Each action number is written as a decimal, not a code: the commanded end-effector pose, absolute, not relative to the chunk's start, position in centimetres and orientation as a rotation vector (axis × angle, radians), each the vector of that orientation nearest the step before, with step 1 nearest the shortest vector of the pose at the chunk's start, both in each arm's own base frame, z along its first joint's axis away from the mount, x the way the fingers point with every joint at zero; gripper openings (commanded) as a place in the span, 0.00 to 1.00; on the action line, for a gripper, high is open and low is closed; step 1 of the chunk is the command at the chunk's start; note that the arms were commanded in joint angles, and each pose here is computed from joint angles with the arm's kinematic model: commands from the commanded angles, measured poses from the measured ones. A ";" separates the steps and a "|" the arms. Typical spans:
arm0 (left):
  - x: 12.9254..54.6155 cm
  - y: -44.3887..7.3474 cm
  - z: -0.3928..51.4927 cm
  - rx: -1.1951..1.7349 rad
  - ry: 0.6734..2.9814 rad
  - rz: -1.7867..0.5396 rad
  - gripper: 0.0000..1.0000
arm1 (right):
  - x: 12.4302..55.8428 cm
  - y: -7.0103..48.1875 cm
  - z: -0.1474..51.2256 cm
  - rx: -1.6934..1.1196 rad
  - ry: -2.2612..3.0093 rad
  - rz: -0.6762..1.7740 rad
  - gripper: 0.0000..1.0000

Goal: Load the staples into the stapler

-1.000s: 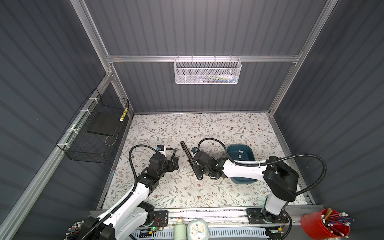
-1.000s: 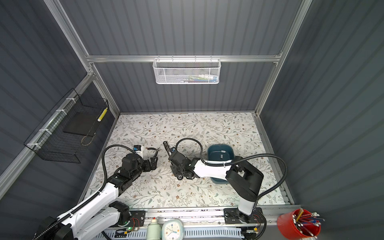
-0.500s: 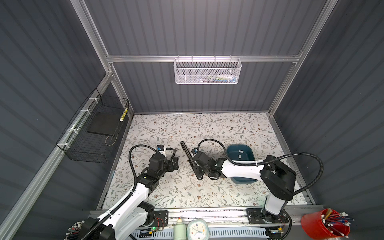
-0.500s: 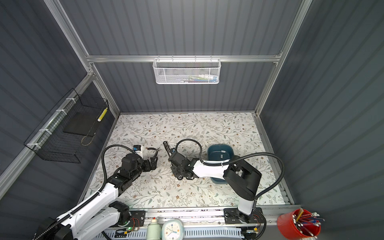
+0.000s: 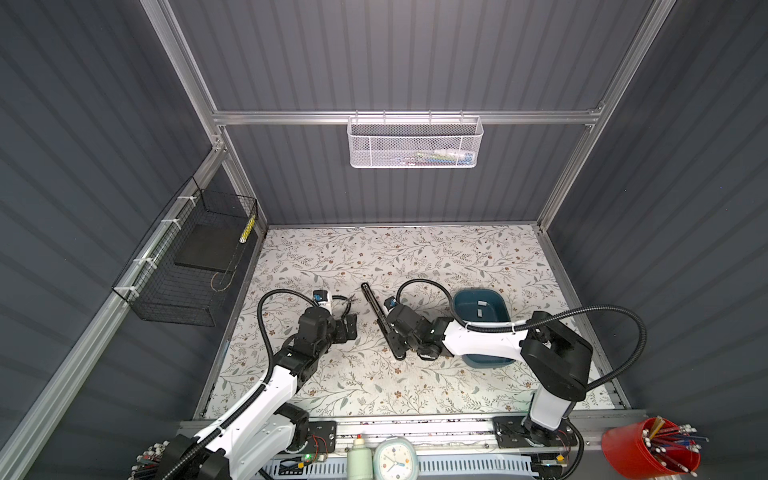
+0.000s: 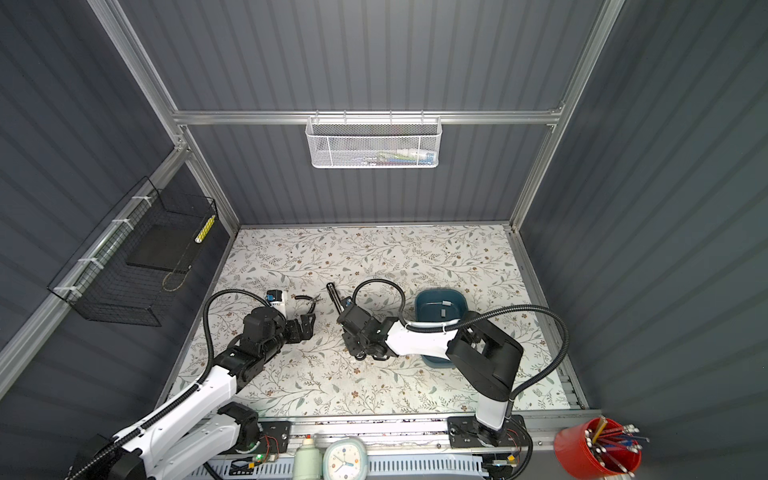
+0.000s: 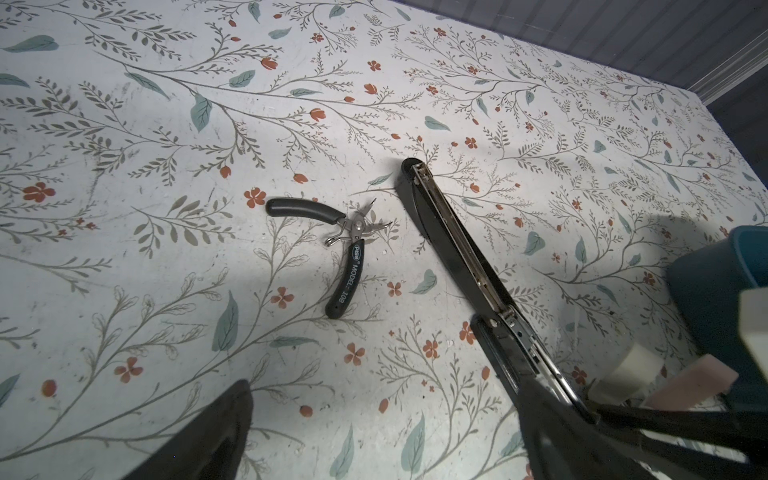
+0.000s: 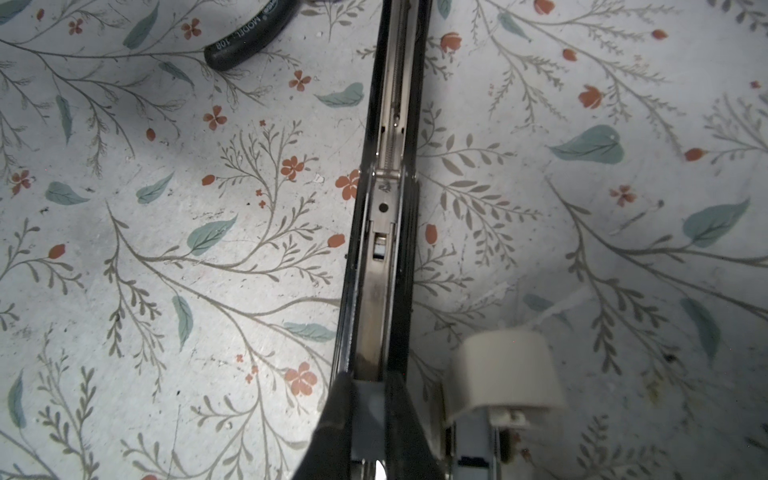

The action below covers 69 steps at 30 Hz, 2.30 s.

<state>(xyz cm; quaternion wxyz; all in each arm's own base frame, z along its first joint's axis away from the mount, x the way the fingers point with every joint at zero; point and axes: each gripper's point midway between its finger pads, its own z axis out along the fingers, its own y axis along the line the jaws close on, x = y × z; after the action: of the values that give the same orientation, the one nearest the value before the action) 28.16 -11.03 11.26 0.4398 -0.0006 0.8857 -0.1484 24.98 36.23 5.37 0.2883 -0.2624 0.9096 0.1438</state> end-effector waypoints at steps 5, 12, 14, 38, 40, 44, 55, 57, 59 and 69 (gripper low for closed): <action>28.4 -11.0 12.1 -0.006 2.172 -0.378 0.99 | 23.2 35.2 4.2 -0.687 2.488 0.351 0.07; 28.3 -11.0 12.2 -0.007 2.170 -0.380 0.99 | 23.1 35.0 4.5 -0.666 2.492 0.348 0.07; 28.3 -11.0 12.2 -0.008 2.169 -0.380 0.99 | 23.1 34.9 4.7 -0.664 2.492 0.345 0.08; 28.2 -11.0 12.2 -0.005 2.168 -0.384 1.00 | 23.4 35.5 6.4 -0.646 2.468 0.353 0.08; 28.2 -11.0 12.2 -0.006 2.168 -0.383 0.99 | 23.3 35.5 6.2 -0.644 2.472 0.358 0.07; 28.2 -11.1 12.2 -0.006 2.166 -0.387 0.99 | 23.3 35.7 6.6 -0.651 2.459 0.353 0.07; 28.2 -11.0 12.3 -0.005 2.163 -0.388 0.99 | 23.8 36.7 8.0 -0.654 2.430 0.375 0.07; 28.2 -11.1 12.3 -0.004 2.164 -0.390 0.99 | 23.8 36.6 7.6 -0.649 2.436 0.360 0.07; 28.1 -11.0 12.3 -0.004 2.164 -0.389 0.99 | 23.9 36.5 7.2 -0.646 2.441 0.348 0.07; 28.1 -11.0 12.3 -0.004 2.164 -0.389 1.00 | 23.8 36.6 6.3 -0.644 2.457 0.346 0.07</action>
<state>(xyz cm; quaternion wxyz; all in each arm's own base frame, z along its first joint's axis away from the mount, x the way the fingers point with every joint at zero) 28.15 -11.03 11.91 0.4491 -0.0012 0.8803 -0.1529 23.69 36.38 6.50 0.2843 -0.2441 0.9172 0.1353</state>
